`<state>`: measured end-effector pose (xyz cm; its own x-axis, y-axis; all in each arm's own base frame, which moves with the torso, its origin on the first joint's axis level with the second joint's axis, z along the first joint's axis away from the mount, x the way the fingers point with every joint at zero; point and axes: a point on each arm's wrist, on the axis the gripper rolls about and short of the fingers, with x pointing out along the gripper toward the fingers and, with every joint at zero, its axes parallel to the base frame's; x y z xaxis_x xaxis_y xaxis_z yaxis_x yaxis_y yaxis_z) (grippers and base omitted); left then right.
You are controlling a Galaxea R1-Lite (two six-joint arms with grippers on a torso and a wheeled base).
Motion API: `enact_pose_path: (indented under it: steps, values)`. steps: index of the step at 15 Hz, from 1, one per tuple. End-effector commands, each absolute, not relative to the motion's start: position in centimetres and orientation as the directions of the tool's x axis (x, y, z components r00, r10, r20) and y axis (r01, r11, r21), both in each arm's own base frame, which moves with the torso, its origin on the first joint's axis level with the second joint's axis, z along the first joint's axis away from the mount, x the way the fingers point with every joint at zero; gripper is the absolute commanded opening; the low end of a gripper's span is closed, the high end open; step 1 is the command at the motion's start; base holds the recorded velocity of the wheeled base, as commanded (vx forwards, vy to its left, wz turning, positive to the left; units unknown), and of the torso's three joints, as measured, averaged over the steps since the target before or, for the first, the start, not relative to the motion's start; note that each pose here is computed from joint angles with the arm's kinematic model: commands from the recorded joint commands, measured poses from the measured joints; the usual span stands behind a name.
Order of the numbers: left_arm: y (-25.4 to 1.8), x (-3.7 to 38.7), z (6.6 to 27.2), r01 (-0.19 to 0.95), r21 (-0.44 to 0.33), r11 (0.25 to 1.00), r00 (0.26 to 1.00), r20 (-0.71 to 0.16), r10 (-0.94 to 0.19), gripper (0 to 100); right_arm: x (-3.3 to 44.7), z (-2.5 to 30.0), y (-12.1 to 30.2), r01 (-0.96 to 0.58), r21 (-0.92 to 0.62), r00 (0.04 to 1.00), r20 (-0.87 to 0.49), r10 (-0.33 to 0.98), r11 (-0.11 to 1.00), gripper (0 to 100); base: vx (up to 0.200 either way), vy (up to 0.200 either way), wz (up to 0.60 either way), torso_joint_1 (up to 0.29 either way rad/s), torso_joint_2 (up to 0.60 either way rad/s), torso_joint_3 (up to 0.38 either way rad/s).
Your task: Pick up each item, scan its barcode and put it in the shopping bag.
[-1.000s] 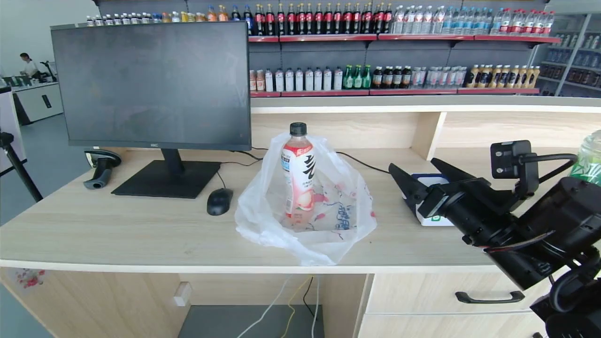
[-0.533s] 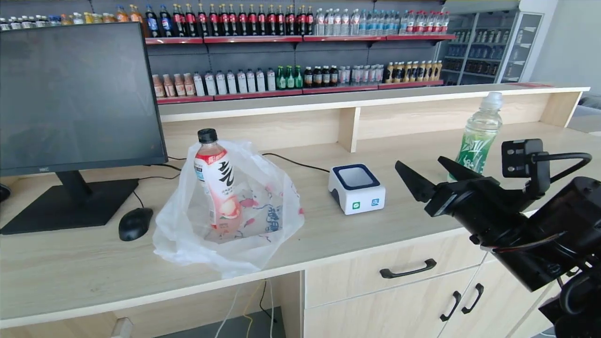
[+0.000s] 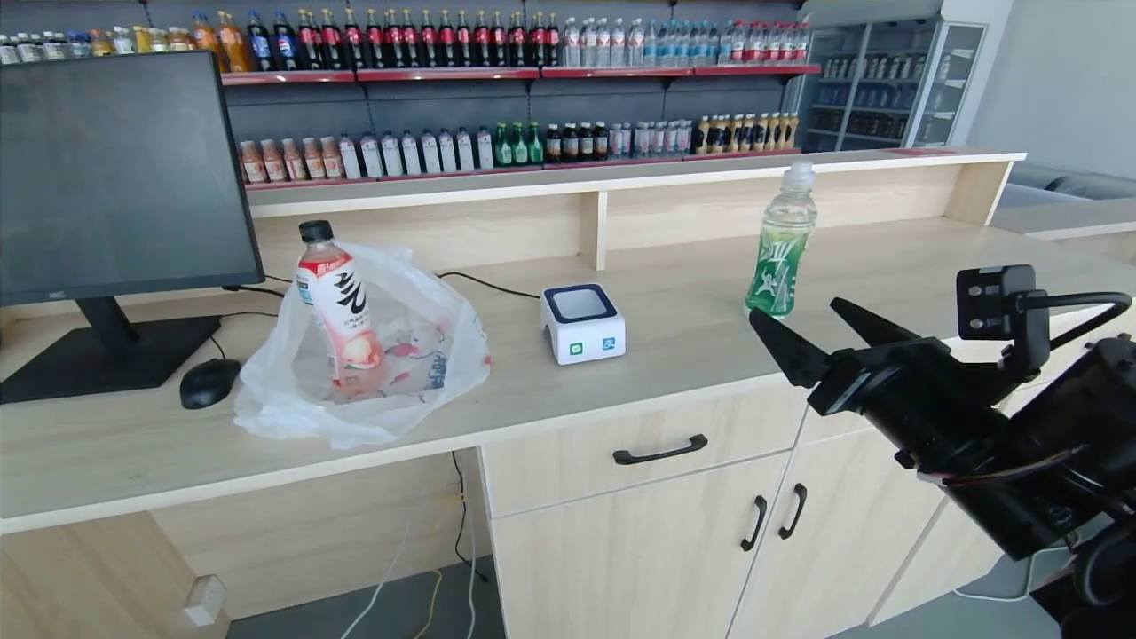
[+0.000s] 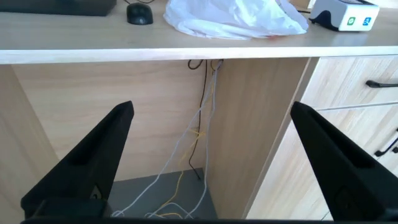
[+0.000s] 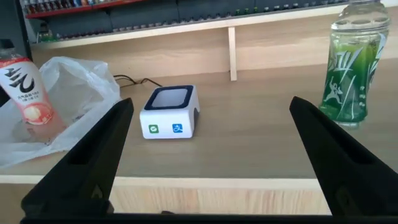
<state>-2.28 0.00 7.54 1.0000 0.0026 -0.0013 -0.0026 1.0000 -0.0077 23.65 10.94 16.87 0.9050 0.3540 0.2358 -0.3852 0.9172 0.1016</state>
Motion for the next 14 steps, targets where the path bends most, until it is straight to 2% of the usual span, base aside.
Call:
enact_pose_path:
  steps: [1, 11, 14]
  values:
    - [0.0, -2.27, 7.54, -0.003, -0.008, 1.0, 1.0, -0.003, 0.003, 100, 23.68, 16.81, 11.0, -0.386, 0.101, 0.905, 0.234, 0.355, 0.917, 100, 0.0, -0.2, 0.0, 0.002, 0.01, 0.002]
    - [0.0, -2.27, 7.54, -0.003, -0.008, 1.0, 1.0, -0.003, 0.003, 100, 23.64, 16.85, 11.02, -0.388, 0.101, 0.904, 0.235, 0.356, 0.916, 100, 0.0, -0.2, 0.0, 0.002, 0.0, 0.002]
    - [0.0, -2.27, 7.54, -0.003, -0.008, 1.0, 1.0, -0.003, 0.003, 100, 23.54, 16.74, 11.2, -0.394, 0.1, 0.902, 0.231, 0.364, 0.914, 100, 0.2, -0.2, 0.0, 0.001, 0.0, 0.002]
